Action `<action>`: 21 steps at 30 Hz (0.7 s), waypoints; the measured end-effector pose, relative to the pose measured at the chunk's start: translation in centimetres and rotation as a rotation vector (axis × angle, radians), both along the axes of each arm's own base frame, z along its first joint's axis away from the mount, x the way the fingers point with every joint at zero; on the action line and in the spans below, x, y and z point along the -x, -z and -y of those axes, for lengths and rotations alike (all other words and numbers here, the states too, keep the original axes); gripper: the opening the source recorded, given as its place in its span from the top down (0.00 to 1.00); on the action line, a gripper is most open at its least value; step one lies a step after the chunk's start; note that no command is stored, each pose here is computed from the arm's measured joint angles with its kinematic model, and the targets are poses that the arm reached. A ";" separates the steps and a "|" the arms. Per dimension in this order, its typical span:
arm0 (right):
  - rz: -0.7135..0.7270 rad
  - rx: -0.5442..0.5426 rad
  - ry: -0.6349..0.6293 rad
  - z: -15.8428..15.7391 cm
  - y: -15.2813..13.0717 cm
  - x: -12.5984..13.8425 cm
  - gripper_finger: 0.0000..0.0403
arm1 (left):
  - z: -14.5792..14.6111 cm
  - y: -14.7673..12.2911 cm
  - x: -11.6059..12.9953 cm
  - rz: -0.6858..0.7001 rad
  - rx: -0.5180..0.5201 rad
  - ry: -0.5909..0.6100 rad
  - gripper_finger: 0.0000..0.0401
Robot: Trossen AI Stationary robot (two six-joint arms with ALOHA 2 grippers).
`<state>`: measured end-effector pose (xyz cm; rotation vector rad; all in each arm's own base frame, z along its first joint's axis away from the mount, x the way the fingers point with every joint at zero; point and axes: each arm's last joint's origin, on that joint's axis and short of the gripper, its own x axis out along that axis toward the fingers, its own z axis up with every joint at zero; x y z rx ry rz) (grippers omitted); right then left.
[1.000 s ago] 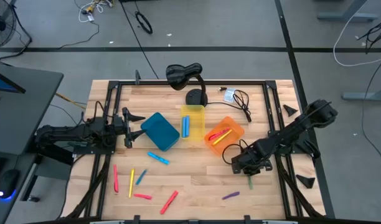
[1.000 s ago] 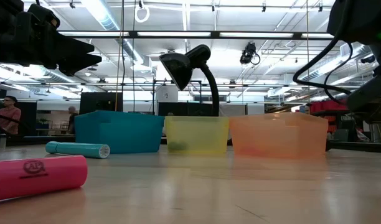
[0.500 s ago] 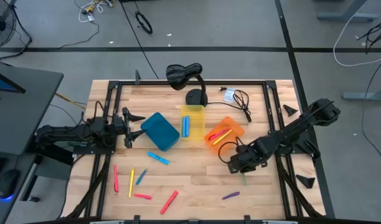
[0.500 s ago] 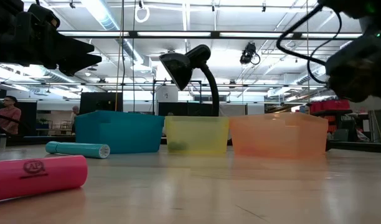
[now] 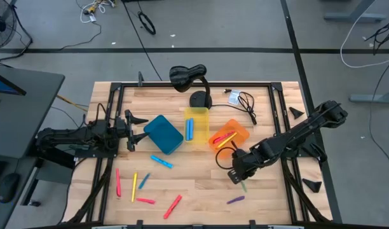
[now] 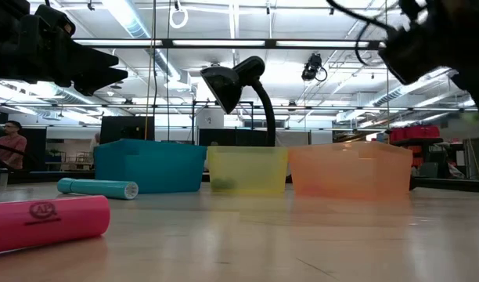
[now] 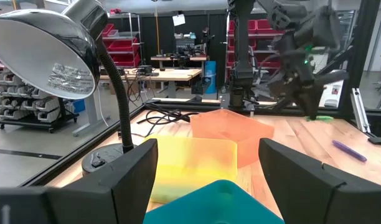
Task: Pick & Place Markers
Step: Put the green transparent pen into the blue bin
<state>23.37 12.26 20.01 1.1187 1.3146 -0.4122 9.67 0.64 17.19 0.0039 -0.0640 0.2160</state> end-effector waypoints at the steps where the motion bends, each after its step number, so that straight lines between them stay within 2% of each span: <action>1: 0.026 0.010 -0.010 0.0 -0.4 -0.3 0.91 | 0.0 0.0 0.0 0.000 0.000 0.000 0.29; 11: 0.331 0.130 -0.111 1.0 -5.1 -3.5 0.91 | 0.0 0.0 0.0 0.000 0.000 0.000 0.29; 21: 0.659 0.188 -0.049 3.8 -7.9 -6.7 0.91 | 0.0 0.0 0.0 0.000 0.000 0.000 0.29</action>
